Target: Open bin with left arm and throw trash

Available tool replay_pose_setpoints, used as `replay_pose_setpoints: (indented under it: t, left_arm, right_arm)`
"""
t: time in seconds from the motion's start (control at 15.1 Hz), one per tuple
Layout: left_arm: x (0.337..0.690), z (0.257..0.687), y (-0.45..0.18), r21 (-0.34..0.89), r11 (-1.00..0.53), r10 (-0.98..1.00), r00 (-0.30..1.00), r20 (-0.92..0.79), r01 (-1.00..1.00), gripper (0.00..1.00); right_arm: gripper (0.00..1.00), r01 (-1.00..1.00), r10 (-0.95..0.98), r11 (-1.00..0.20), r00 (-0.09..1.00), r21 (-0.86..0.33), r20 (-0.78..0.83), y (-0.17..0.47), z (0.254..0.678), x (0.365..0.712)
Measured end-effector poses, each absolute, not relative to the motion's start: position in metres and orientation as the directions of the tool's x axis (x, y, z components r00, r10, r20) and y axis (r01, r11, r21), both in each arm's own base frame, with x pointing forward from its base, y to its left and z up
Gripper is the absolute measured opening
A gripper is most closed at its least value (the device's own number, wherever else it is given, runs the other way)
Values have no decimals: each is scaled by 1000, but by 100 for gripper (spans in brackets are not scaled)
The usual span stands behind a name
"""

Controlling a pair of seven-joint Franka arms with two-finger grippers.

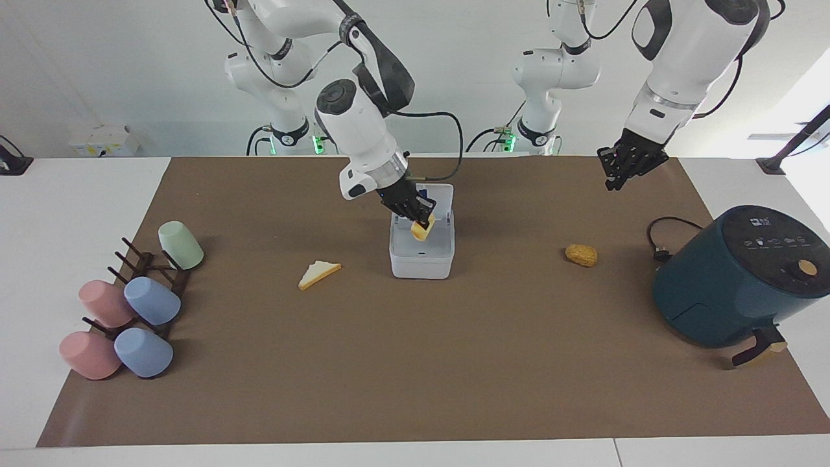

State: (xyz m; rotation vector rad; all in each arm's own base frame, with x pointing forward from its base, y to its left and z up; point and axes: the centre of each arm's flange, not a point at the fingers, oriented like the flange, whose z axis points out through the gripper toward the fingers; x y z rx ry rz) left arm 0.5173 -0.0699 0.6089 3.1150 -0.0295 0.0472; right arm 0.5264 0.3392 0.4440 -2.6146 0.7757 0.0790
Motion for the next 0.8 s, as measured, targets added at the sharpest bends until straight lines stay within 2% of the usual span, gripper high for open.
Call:
replay_pose_setpoints:
  t: [0.07, 0.13, 0.27, 0.4, 0.46, 0.8]
  left_arm:
    - [517, 618, -66, 26, -1000, -12, 1000, 28, -13, 41]
    - [516, 628, -63, 25, -1000, -7, 1000, 22, -7, 52]
    - [517, 646, -56, 24, -1000, 5, 1000, 6, 5, 73]
    - [521, 651, -49, 22, -1000, 18, 1000, -18, 19, 94]
    - [524, 649, -44, 21, -999, 26, 999, -26, 27, 100]
    - [535, 640, -31, 21, -998, 51, 998, -41, 51, 100]
  right_arm:
    - [8, -534, -510, -764, 843, -361, -168, 340, 439, 522]
    - [13, -535, -511, -766, 843, -356, -168, 338, 437, 518]
    - [17, -535, -512, -768, 843, -353, -166, 337, 436, 515]
    - [35, -535, -512, -767, 843, -354, -163, 337, 439, 513]
    - [45, -534, -512, -767, 843, -356, -162, 337, 439, 513]
    - [98, -477, -471, -800, 875, -364, -112, 332, 443, 518]
